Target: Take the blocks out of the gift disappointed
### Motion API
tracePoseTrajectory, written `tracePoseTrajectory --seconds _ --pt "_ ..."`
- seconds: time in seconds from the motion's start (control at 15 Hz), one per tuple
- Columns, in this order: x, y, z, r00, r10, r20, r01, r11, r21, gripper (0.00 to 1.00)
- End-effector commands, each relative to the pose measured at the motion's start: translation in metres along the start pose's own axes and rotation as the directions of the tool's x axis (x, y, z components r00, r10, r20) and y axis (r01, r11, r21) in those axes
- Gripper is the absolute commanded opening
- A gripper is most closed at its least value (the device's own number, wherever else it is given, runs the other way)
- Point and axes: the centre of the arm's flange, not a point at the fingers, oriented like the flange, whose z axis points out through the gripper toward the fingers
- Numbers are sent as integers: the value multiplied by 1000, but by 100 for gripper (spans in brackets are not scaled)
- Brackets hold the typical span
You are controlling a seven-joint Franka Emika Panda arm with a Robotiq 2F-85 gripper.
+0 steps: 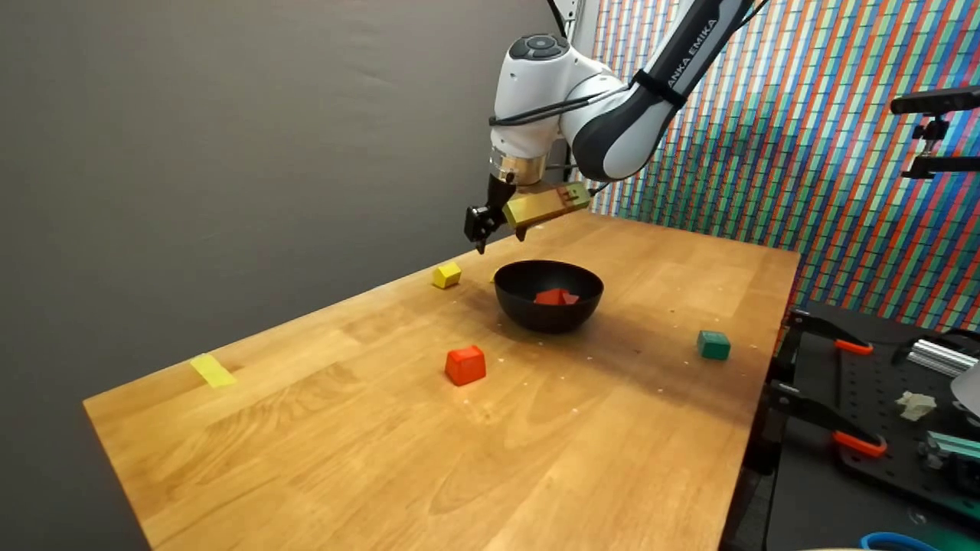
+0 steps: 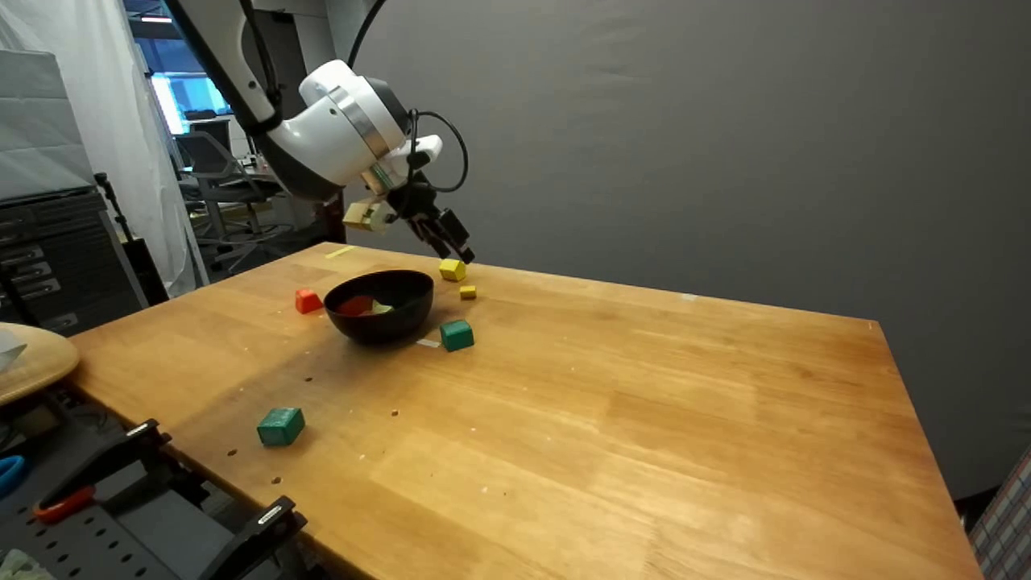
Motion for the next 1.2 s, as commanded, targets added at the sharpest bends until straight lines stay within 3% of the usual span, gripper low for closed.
tracePoseTrajectory --seconds 0.0,0.2,0.47,0.87,1.13 --pt "7 6 -70 997 -51 64 44 992 116 100" --pt "-8 1 -90 980 -125 153 96 979 182 100" --pt "-32 7 -71 937 -152 314 88 974 209 100" --pt "-51 21 -63 839 -192 509 70 966 248 100" --pt "-66 26 -61 765 -218 607 96 969 227 100"
